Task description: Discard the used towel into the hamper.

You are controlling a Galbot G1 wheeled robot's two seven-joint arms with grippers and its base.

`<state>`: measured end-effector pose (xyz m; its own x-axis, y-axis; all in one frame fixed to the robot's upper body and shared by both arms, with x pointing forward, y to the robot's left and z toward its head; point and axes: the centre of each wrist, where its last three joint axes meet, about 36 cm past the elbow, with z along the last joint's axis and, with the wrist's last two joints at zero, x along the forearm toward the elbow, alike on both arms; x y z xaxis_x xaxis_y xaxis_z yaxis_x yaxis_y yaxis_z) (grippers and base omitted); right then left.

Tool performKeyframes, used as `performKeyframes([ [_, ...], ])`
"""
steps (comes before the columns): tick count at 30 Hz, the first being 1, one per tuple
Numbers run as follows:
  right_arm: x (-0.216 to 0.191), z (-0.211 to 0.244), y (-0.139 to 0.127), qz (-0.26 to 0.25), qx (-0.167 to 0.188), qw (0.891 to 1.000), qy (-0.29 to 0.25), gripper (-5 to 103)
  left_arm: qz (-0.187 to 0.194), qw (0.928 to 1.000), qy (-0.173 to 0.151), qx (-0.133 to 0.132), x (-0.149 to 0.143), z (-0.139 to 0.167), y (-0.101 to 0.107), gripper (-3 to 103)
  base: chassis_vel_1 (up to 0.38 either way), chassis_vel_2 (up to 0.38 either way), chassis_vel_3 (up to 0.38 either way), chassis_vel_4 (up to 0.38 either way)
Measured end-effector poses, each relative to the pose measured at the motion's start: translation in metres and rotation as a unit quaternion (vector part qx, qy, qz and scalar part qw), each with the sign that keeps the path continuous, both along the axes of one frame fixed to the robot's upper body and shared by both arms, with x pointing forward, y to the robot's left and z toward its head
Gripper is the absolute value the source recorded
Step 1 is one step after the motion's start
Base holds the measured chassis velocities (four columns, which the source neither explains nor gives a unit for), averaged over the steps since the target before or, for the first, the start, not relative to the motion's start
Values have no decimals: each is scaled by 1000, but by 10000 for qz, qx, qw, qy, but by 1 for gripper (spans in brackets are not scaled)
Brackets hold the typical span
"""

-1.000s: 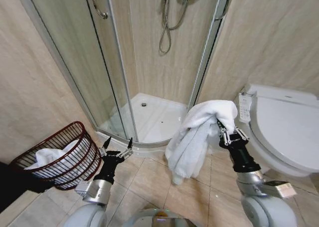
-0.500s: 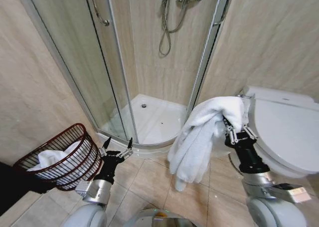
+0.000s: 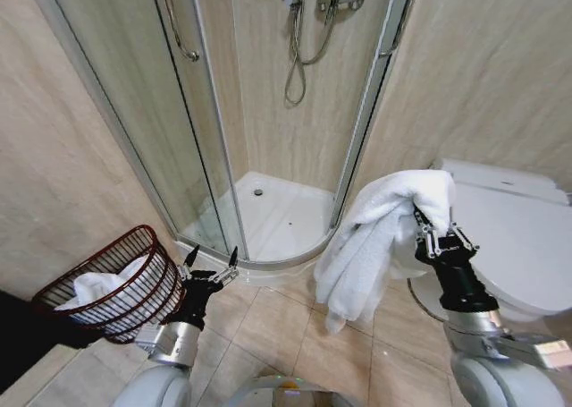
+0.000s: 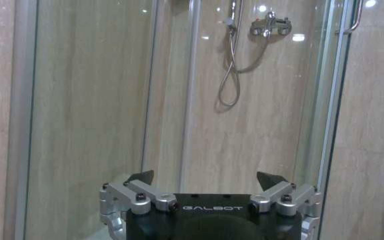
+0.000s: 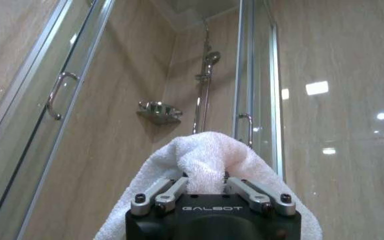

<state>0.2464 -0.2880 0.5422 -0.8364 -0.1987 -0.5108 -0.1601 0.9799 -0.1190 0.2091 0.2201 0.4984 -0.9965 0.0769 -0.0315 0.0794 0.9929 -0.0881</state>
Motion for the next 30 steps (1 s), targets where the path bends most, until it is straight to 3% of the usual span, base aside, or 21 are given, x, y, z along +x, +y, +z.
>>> performKeyframes([
  [30,-4,-4,-1,-97,-9,9999,32,14,0,10000,0,0,0,0,0,100,0,0,0,0],
])
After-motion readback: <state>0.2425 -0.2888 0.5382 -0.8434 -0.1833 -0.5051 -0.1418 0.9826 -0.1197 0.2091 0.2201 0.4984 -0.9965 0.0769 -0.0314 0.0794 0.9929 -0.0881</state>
